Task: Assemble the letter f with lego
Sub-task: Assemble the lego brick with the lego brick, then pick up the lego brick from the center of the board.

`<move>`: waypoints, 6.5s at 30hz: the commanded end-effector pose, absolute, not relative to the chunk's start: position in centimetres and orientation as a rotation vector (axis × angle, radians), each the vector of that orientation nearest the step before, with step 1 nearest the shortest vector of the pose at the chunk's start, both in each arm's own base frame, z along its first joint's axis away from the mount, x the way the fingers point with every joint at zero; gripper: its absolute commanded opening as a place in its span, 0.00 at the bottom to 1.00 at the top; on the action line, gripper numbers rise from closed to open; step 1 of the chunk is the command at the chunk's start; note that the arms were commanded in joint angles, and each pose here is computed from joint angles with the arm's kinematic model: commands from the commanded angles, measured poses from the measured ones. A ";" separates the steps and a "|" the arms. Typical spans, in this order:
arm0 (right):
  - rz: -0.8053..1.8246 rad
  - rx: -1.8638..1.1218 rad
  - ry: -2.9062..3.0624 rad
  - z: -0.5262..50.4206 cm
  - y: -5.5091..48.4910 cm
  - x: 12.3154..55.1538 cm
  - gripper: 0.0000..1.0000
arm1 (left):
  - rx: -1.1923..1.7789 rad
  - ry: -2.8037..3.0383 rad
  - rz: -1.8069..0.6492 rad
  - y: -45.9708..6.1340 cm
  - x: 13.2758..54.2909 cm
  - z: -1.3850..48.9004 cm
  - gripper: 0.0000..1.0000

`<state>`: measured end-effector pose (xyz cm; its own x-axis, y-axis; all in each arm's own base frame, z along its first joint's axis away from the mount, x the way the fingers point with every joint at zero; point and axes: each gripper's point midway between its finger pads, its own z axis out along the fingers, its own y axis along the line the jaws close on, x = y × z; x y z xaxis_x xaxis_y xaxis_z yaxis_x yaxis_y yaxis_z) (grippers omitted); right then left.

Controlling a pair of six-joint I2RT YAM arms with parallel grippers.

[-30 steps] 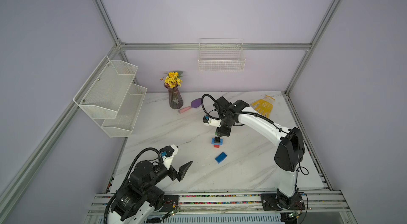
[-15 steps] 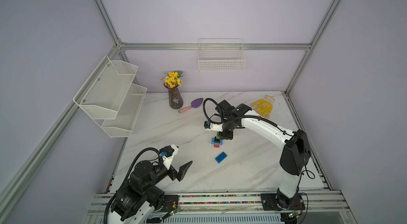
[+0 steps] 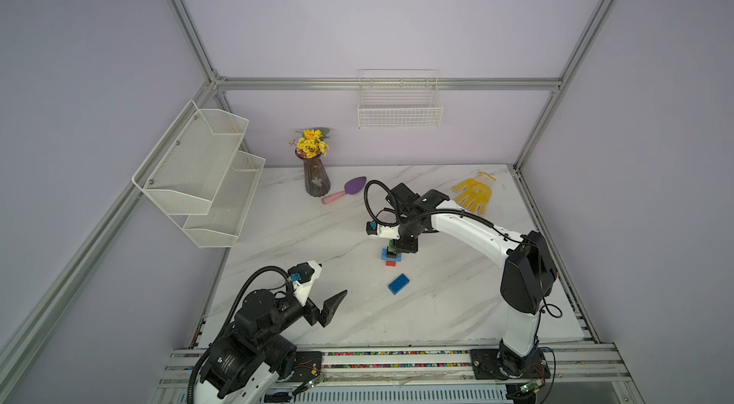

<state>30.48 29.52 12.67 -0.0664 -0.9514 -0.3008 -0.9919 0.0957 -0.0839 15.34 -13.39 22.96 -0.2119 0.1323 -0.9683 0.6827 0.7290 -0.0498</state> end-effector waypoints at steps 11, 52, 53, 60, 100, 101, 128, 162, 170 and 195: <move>0.250 -1.981 2.069 10.8 30.7 30.7 0.00 | 0.677 1.703 -0.564 -13.7 15.5 23.3 1.00; 0.190 -2.235 2.290 4.1 29.4 27.5 0.00 | 0.687 1.709 -0.572 -13.9 15.5 23.1 1.00; 0.194 -2.226 2.291 4.3 29.4 27.6 0.00 | 0.687 1.710 -0.571 -13.9 15.5 23.0 1.00; 0.235 -2.156 2.204 7.6 30.6 28.1 0.00 | 0.685 1.711 -0.569 -13.9 15.6 23.0 1.00; 0.134 -1.815 2.020 18.8 30.0 29.7 0.69 | 0.673 1.717 -0.555 -13.7 15.8 23.0 1.00; 0.156 -1.810 2.000 19.5 29.9 29.2 0.68 | 0.673 1.719 -0.556 -13.7 15.8 23.0 1.00; 0.137 -2.104 1.874 9.7 31.0 21.0 0.67 | 0.674 1.701 -0.562 -13.7 15.5 23.2 1.00; 0.105 -2.200 1.974 3.1 30.7 21.0 0.63 | 0.667 1.700 -0.553 -13.5 15.6 23.3 1.00; 0.086 -2.194 1.994 2.9 30.5 21.4 0.53 | 0.667 1.698 -0.554 -13.5 15.6 23.3 1.00; 0.057 -2.162 2.064 3.1 29.3 21.3 0.47 | 0.669 1.690 -0.552 -13.5 15.5 23.4 1.00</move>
